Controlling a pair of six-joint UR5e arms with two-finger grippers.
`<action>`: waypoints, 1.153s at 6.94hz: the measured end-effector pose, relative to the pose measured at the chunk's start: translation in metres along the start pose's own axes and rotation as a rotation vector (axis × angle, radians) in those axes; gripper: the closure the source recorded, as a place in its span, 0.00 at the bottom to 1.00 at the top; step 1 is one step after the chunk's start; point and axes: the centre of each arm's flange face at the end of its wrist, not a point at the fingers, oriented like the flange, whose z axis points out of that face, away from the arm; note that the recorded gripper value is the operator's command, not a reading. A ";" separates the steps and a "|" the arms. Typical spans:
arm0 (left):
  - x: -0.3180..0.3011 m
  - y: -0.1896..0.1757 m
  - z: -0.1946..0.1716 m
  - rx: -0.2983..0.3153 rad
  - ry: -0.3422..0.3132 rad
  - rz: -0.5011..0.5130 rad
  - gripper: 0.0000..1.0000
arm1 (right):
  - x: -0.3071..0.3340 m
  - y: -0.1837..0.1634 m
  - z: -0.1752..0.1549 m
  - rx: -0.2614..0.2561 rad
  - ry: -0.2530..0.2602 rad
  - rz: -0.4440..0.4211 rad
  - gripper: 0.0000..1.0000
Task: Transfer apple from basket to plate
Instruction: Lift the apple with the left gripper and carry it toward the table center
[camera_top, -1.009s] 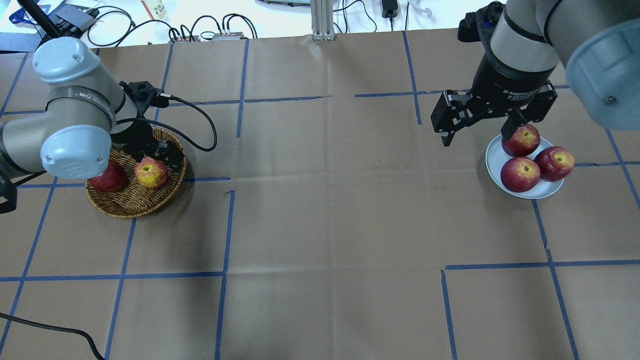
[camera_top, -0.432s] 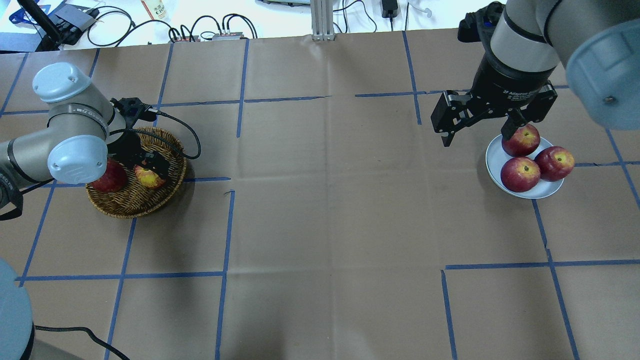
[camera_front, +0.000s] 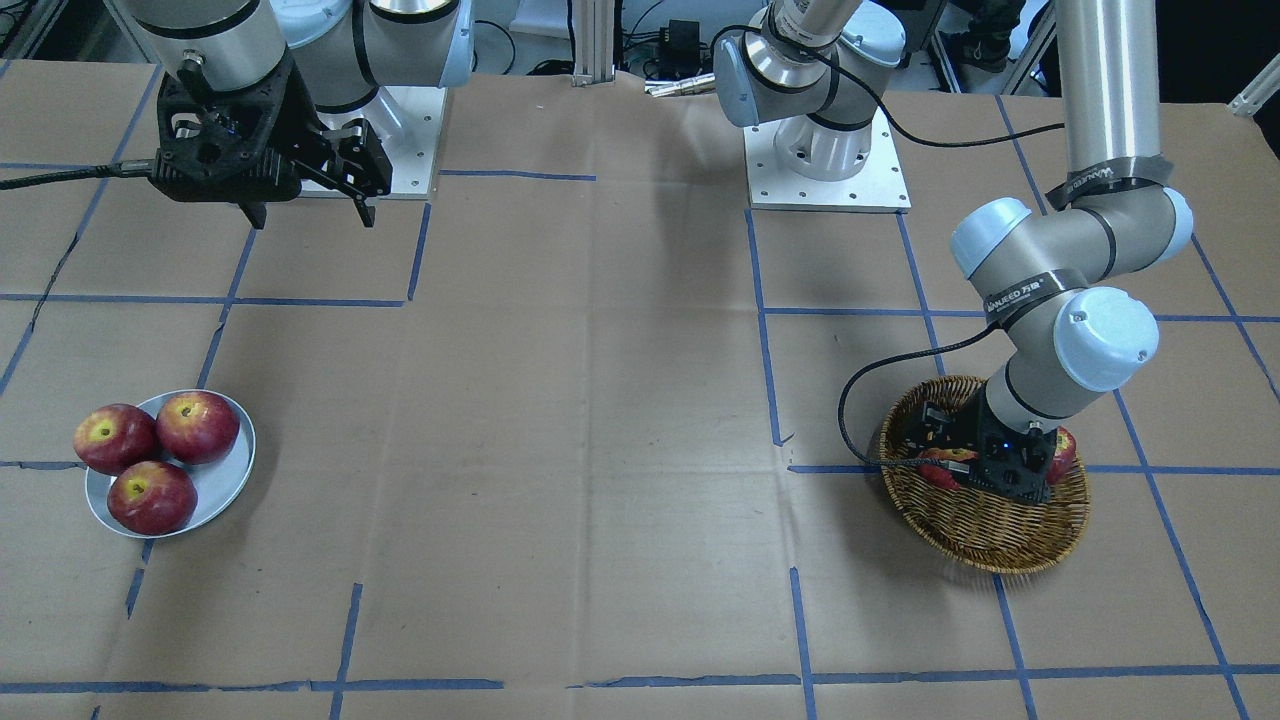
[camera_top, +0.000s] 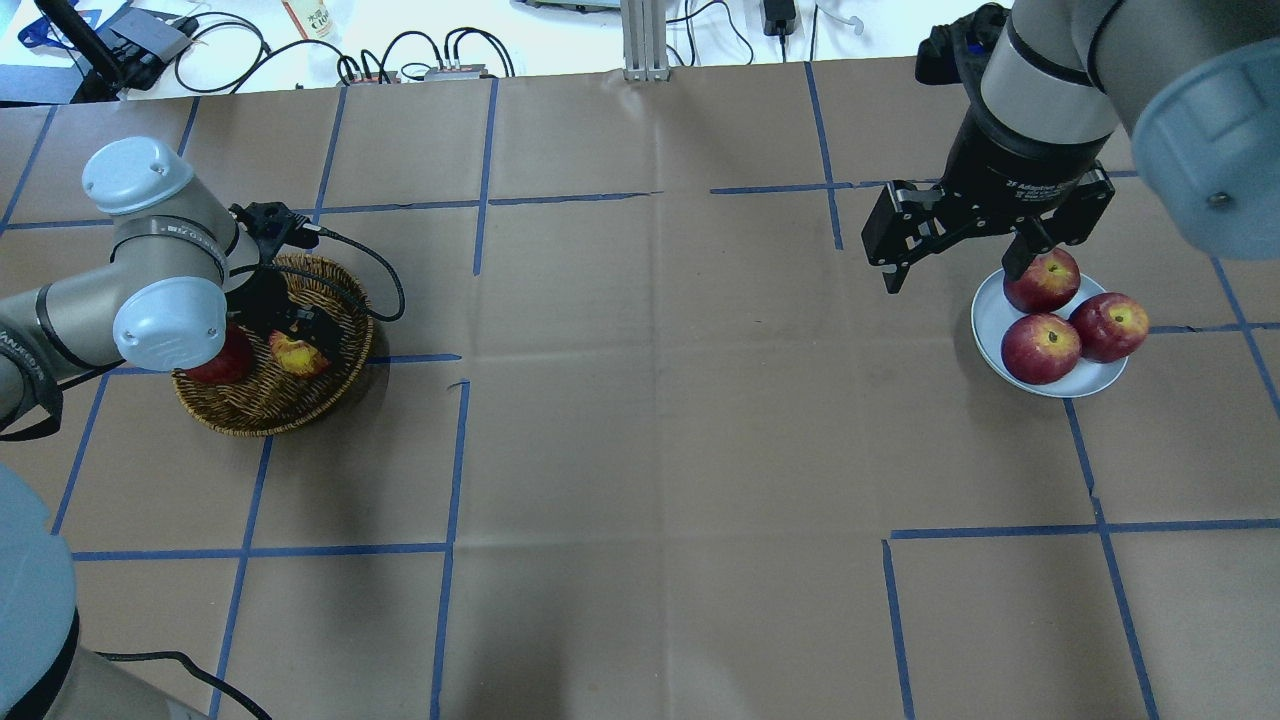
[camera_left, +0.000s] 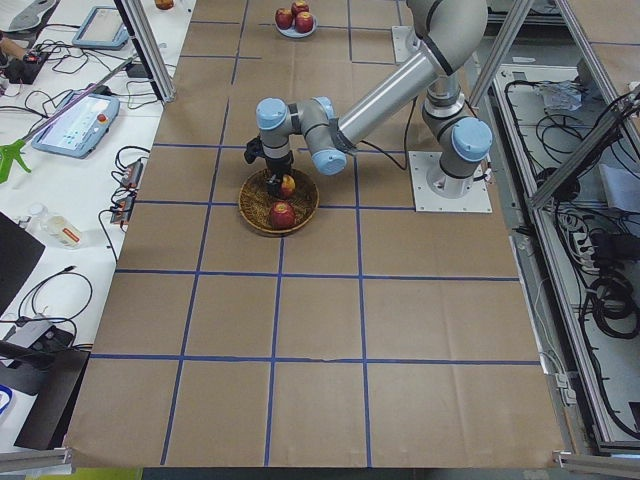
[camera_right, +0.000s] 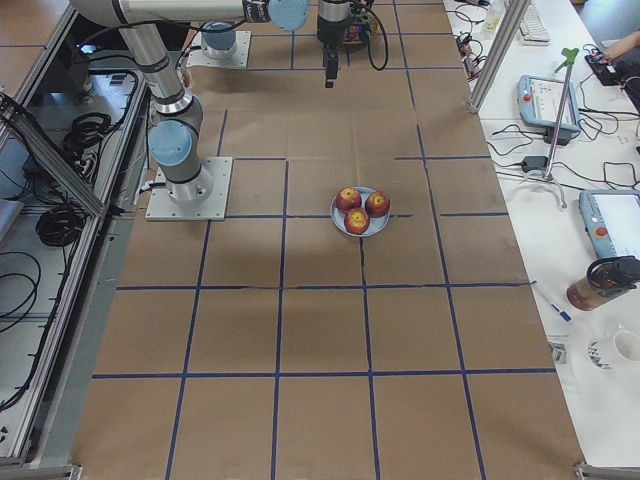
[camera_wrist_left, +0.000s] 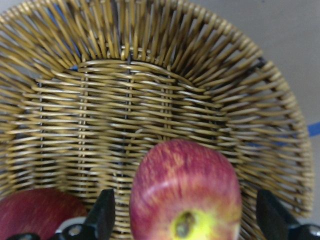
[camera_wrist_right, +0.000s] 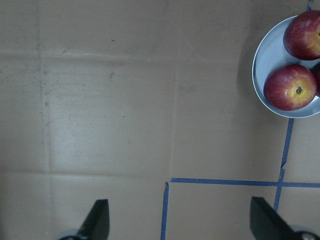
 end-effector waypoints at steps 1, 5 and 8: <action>0.000 -0.001 0.004 -0.001 0.001 -0.003 0.54 | 0.000 0.000 0.000 0.000 0.000 0.000 0.00; 0.009 -0.007 -0.023 0.017 -0.011 0.008 0.66 | 0.000 0.000 0.000 0.000 0.001 0.000 0.00; 0.122 -0.037 -0.086 0.041 -0.014 -0.068 0.69 | 0.000 0.000 0.000 0.000 0.000 0.000 0.00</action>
